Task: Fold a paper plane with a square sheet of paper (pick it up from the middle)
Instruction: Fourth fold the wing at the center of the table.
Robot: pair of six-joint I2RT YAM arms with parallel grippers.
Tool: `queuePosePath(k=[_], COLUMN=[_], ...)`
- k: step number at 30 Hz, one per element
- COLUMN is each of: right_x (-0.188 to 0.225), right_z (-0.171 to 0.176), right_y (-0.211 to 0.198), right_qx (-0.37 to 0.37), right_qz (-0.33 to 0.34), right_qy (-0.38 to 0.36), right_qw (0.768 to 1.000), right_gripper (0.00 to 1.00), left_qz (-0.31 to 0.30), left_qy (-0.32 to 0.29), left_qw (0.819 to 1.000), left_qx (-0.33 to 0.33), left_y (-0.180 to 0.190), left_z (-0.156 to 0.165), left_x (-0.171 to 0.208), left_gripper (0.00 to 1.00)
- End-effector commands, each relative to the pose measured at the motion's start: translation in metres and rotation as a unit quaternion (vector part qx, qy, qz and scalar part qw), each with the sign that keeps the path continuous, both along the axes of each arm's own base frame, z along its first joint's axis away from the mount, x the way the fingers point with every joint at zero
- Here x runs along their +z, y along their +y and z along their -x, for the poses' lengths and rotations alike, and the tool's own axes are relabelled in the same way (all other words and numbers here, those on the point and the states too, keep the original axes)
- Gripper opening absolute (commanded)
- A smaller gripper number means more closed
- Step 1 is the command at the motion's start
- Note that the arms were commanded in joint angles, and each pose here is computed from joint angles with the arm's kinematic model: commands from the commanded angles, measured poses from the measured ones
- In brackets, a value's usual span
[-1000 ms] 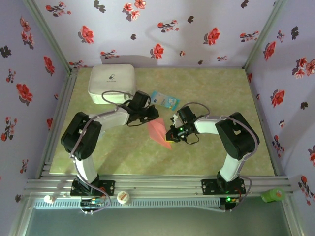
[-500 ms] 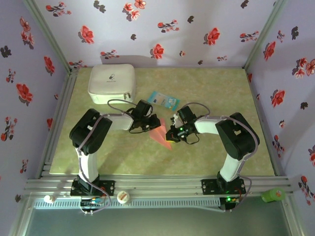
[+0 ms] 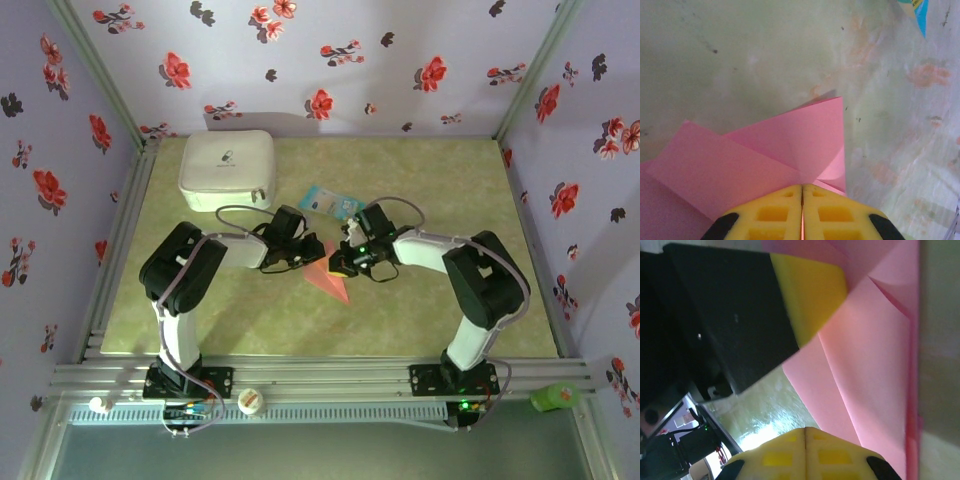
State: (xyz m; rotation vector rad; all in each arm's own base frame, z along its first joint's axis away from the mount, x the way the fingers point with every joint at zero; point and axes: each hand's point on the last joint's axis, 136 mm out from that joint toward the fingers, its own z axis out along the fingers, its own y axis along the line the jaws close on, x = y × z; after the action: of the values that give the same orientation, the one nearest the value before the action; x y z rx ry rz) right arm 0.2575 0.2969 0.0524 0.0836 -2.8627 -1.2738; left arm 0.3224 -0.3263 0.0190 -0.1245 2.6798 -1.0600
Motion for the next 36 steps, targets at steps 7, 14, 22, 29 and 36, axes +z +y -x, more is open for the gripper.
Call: queuePosePath(k=[7,14,22,29,36], right_x=[-0.022,-0.055,-0.050,-0.049,-0.055], right_z=[-0.007,0.010,0.034,0.050,0.076], right_y=[0.016,-0.002,-0.010,-0.026,-0.047], right_qx=[-0.011,-0.019,-0.023,-0.013,-0.001], right_qz=[0.013,0.041,0.003,0.035,0.062], right_qy=[0.018,0.045,0.069,0.070,0.080], right_qw=[1.000,0.998,0.997,0.997,0.995], right_gripper=[0.06,0.06,0.08,0.09,0.09], left_qz=[-0.059,-0.057,-0.056,-0.060,-0.060], left_qy=[0.053,0.047,0.060,0.067,0.068], left_qw=[0.997,0.997,0.996,0.995,0.995], left_qx=[0.005,0.022,0.032,0.035,0.034], left_y=[0.025,0.030,0.033,0.036,0.036], left_z=[0.022,0.019,0.020,0.023,0.023], left_x=[-0.041,-0.042,-0.050,-0.055,-0.055], left_gripper=[0.09,0.07,0.06,0.06,0.06])
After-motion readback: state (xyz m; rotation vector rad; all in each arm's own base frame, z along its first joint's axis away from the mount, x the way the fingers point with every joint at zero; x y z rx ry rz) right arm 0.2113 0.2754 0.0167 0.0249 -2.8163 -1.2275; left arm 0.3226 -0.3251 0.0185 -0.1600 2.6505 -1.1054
